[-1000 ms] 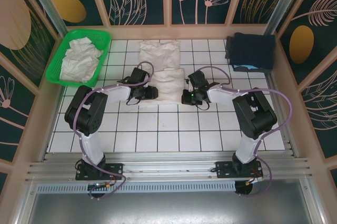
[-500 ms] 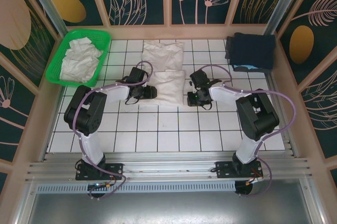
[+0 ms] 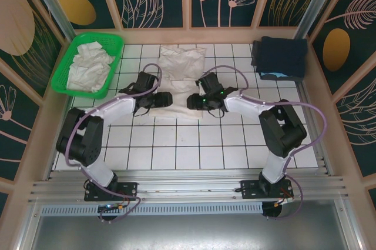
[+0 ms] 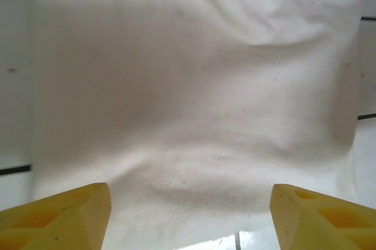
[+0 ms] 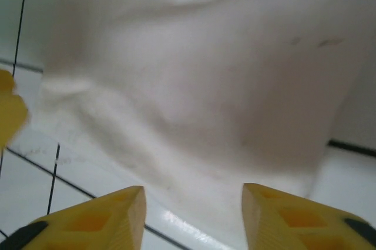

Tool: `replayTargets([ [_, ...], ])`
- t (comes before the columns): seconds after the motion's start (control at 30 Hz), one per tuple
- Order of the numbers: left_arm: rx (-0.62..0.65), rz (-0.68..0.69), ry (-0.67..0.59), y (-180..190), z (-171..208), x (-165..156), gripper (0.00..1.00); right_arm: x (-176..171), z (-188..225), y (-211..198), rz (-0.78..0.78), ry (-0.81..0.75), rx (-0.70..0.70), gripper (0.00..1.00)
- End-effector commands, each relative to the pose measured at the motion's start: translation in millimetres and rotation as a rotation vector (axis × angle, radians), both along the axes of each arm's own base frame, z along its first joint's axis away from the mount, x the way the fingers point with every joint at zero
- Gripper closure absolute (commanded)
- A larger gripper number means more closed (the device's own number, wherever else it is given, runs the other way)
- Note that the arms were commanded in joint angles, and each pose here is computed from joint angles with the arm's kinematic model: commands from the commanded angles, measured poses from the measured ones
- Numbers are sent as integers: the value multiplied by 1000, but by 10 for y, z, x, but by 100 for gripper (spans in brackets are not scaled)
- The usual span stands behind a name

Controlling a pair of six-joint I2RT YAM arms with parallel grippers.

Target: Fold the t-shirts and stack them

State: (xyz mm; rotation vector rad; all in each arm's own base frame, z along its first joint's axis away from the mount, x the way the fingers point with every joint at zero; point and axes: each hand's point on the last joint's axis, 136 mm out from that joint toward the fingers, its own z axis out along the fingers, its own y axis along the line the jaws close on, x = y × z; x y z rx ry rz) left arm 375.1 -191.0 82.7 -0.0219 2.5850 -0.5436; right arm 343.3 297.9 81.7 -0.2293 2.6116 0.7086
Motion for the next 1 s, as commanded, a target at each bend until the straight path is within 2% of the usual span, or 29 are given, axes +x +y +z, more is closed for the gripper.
replayTargets([
  [0.0, 61, 106, 84, 314, -252, -212, 27, -7, -110, -166, -117, 27, -22, 46],
  [0.1, 48, 141, 122, 404, -410, -327, 28, -113, -157, -255, -143, 38, -31, 41],
  [0.23, -1, 135, 128, 345, -483, -343, 32, -257, -320, -189, -117, 92, -21, 40],
  [0.4, -47, 112, 131, 243, -534, -300, 41, -268, -435, -97, -108, 120, -11, 40],
  [0.47, -44, 109, 130, 232, -556, -277, 43, -256, -454, -87, -113, 123, -16, 40],
  [0.57, -39, 101, 130, 215, -576, -230, 54, -253, -528, -95, -121, 142, -34, 41],
  [0.63, -42, 94, 120, 200, -544, -202, 58, -251, -569, -126, -135, 148, -61, 41],
  [0.8, 10, 116, 139, 290, -648, -205, 58, -227, -610, -243, -172, 126, -153, 40],
  [0.9, 9, 117, 142, 299, -662, -190, 64, -266, -613, -72, -122, 143, -78, 46],
  [0.97, 3, 112, 141, 280, -652, -180, 73, -281, -617, 13, -100, 152, -55, 57],
])
